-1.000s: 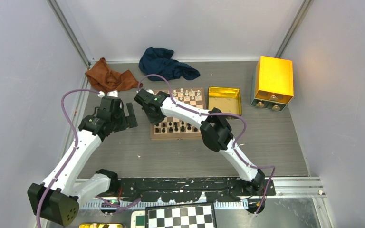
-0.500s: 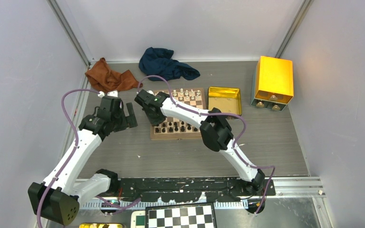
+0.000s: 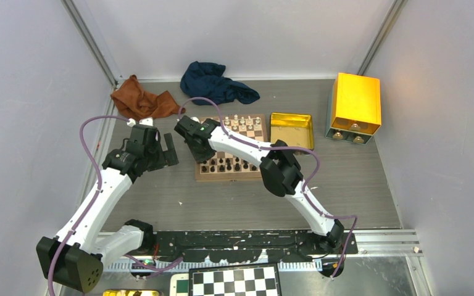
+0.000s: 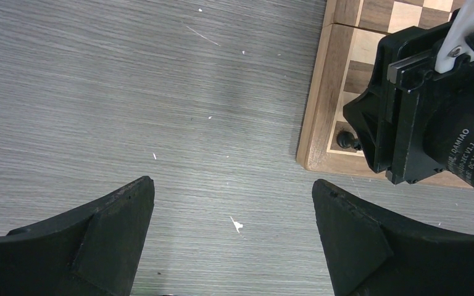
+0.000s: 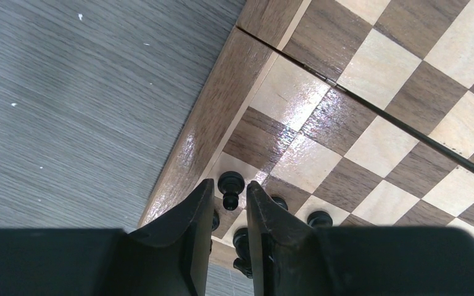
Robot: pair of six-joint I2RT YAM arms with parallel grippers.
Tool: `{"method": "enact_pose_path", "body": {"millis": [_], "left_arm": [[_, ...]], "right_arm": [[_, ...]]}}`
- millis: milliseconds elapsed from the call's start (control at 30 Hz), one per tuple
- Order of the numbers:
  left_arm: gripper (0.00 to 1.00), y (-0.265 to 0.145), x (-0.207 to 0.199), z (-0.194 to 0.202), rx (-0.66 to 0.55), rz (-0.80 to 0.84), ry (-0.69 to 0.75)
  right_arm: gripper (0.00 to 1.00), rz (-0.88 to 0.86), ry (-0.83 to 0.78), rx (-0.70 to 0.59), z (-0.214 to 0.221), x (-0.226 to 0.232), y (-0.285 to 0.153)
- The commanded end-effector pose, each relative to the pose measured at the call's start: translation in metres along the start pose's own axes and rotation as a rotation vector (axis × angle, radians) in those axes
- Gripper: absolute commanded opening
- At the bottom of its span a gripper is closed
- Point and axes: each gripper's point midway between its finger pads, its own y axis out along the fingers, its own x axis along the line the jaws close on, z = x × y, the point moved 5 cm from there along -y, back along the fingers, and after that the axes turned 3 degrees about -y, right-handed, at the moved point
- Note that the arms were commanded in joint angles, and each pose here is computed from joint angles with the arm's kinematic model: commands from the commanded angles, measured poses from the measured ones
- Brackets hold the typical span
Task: Set up the chess pieces on the board
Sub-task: Place the chess piece on the chessboard, then reset both arms
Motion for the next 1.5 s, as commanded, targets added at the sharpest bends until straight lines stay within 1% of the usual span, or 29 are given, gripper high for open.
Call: {"method": "enact_pose_path", "body": {"millis": [0, 233, 367, 400, 500, 600, 733, 767, 867, 967, 1167, 1367, 1467], "left_arm": [[1.0, -0.006, -0.002, -0.01, -0.044, 0.017, -0.003], [1.0, -0.009, -0.001, -0.012, -0.056, 0.009, -0.009], [1.0, -0.012, 0.0, -0.018, -0.077, -0.005, -0.011], [1.0, -0.014, 0.0, -0.02, -0.085, -0.008, -0.011], [1.0, -0.016, 0.0, -0.028, -0.102, -0.023, -0.001], [1.0, -0.018, 0.0, -0.038, -0.125, -0.042, 0.013], [1.0, -0.02, 0.003, -0.059, -0.165, -0.084, 0.023], [1.0, -0.019, 0.002, -0.064, -0.171, -0.085, 0.021], [1.0, -0.013, 0.0, -0.076, -0.182, -0.086, 0.01], [1.0, -0.001, -0.003, -0.087, -0.194, -0.086, -0.011], [1.0, 0.033, -0.008, -0.102, -0.201, -0.116, -0.034], [1.0, 0.059, -0.006, -0.11, -0.203, -0.148, -0.051], [1.0, 0.068, -0.008, -0.111, -0.201, -0.145, -0.053]], "right_arm": [[0.32, -0.052, 0.001, -0.128, -0.032, 0.004, -0.048], [0.32, -0.063, 0.004, -0.188, -0.046, 0.003, -0.07], [0.34, -0.035, 0.001, -0.273, -0.06, -0.009, -0.093], [0.37, -0.022, 0.011, -0.302, -0.065, -0.017, -0.1], [0.4, 0.021, 0.064, -0.387, -0.079, -0.049, -0.123], [0.41, 0.07, 0.147, -0.482, -0.089, -0.096, -0.15], [0.42, 0.207, 0.244, -0.52, -0.077, -0.173, -0.163], [0.43, 0.237, 0.259, -0.527, -0.072, -0.187, -0.166], [0.48, 0.343, 0.302, -0.54, -0.052, -0.226, -0.169], [0.54, 0.425, 0.346, -0.538, -0.028, -0.254, -0.168], [0.61, 0.53, 0.439, -0.508, 0.01, -0.288, -0.163], [0.66, 0.628, 0.444, -0.451, 0.029, -0.301, -0.154], [0.68, 0.668, 0.462, -0.452, 0.035, -0.311, -0.153]]}}
